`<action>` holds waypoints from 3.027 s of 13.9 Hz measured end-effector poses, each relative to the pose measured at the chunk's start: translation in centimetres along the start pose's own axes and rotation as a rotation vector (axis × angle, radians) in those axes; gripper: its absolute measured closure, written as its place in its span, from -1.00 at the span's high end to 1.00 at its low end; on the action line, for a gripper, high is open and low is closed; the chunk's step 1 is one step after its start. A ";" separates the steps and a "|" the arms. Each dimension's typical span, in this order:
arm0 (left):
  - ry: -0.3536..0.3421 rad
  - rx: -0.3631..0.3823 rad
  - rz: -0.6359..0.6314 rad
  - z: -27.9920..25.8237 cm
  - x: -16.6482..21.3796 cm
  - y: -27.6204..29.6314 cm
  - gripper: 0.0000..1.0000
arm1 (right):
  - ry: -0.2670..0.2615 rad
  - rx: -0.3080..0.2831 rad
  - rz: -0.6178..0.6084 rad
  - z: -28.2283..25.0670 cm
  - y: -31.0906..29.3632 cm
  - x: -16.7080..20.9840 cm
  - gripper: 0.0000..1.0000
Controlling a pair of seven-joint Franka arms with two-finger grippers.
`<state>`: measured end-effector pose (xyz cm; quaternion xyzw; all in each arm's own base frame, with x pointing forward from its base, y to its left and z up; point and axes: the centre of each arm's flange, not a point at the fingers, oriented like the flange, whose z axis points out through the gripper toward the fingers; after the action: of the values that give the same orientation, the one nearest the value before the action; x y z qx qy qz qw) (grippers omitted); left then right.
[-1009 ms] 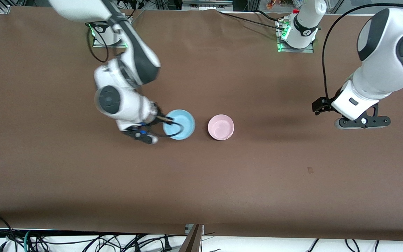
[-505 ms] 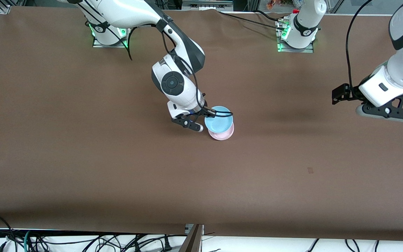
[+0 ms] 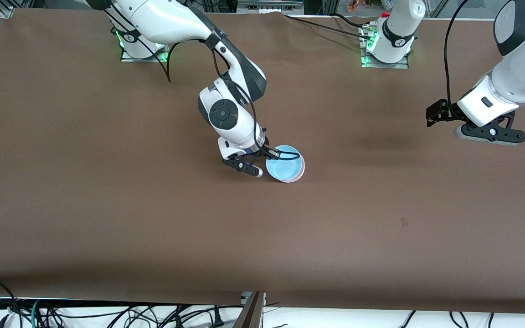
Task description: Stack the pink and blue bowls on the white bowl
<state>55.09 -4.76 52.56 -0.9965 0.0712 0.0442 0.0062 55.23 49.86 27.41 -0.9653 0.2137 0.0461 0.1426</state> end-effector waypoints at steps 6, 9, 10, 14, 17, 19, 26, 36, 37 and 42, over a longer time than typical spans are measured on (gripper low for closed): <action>-0.003 0.000 0.000 0.2 0.0 0.0 1.00 | 0.011 0.021 0.002 1.9 -0.5 -1.2 -0.96; -0.004 0.000 0.000 0.2 0.0 0.0 1.00 | 0.012 0.021 0.001 2.3 -0.5 -1.3 -0.96; -0.004 0.000 0.000 0.2 0.0 0.0 1.00 | 0.012 0.021 0.001 2.3 -0.5 -1.3 -0.96; -0.005 0.000 0.000 0.3 0.0 -0.1 1.00 | 0.007 0.009 0.004 3.2 -0.1 -1.2 -0.96; -0.005 0.000 -0.001 0.3 0.0 -0.1 1.00 | 0.005 0.006 0.006 3.5 0.0 -1.2 -0.96; -0.006 0.000 -0.001 0.3 0.0 -0.1 1.00 | 0.007 0.006 0.006 3.5 0.0 -1.1 -0.95; -0.006 -0.001 -0.004 0.3 -0.1 -0.3 1.00 | 0.016 0.034 0.054 1.5 -1.2 -0.9 0.41; -0.006 -0.001 -0.007 0.3 -0.1 -0.4 1.00 | 0.100 -0.216 -0.163 -28.7 6.3 4.4 0.98; -0.005 -0.001 -0.007 0.3 -0.1 -0.4 1.00 | 0.079 -0.228 -0.193 -31.5 8.4 5.2 0.98; -0.005 -0.001 -0.008 0.3 -0.1 -0.5 1.00 | 0.010 -0.217 -0.292 -38.2 17.5 5.9 0.98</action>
<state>55.07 -4.28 52.28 -0.9966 0.0673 0.0469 0.0060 54.22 21.09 58.54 -0.9960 0.0656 0.0430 0.0417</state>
